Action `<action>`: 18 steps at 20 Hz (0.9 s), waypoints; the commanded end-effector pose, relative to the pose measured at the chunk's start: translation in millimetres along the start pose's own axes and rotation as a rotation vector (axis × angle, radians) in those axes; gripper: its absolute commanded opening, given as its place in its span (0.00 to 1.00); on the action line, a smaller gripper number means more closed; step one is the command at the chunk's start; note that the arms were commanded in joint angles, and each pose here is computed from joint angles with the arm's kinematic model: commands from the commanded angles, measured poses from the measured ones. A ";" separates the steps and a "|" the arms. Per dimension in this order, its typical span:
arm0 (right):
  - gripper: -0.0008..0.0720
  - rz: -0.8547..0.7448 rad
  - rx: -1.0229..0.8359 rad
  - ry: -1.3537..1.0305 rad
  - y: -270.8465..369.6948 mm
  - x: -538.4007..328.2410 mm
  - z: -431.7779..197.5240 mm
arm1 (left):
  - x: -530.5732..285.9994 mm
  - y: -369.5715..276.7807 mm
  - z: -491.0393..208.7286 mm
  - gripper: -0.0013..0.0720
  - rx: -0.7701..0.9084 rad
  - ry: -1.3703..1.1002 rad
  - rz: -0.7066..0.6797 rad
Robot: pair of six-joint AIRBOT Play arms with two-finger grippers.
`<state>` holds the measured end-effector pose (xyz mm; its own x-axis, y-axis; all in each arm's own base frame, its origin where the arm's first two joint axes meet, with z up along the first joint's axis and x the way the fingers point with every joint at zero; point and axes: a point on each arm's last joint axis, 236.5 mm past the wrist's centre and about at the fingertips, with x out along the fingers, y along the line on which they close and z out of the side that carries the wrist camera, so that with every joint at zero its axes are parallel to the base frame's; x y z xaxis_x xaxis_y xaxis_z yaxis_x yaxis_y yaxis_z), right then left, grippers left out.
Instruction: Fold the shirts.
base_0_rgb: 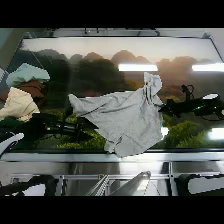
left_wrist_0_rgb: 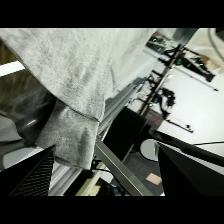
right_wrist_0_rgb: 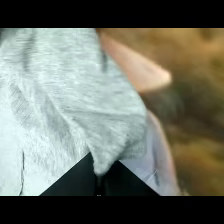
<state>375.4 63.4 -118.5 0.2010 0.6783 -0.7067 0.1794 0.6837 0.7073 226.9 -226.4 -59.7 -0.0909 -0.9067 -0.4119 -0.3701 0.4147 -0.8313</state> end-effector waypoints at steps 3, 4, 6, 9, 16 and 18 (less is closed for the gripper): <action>0.03 0.080 -0.017 0.000 29.6 7.8 -0.1 | 38.4 15.9 10.9 0.97 -0.058 0.040 0.153; 0.03 0.088 -0.019 0.011 31.6 7.4 -2.7 | 44.6 21.9 14.3 0.97 -0.080 0.059 0.176; 0.03 0.102 -0.034 0.026 35.3 6.7 -6.6 | 57.6 24.8 18.4 0.81 -0.096 0.104 0.189; 0.03 0.117 -0.047 0.045 38.9 5.3 -11.5 | 74.1 12.5 26.5 0.70 -0.035 0.133 0.200; 0.03 0.153 -0.074 0.079 45.4 -0.8 -20.3 | 74.6 -17.5 43.8 0.04 0.055 0.120 0.177; 0.03 0.175 -0.087 0.066 52.6 -17.7 -18.8 | 60.8 -42.7 34.6 0.04 0.102 0.152 0.135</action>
<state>366.7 95.6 -85.2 0.1589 0.7842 -0.5999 0.0886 0.5938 0.7997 265.8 -295.8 -90.5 -0.2555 -0.8213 -0.5102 -0.2862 0.5683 -0.7715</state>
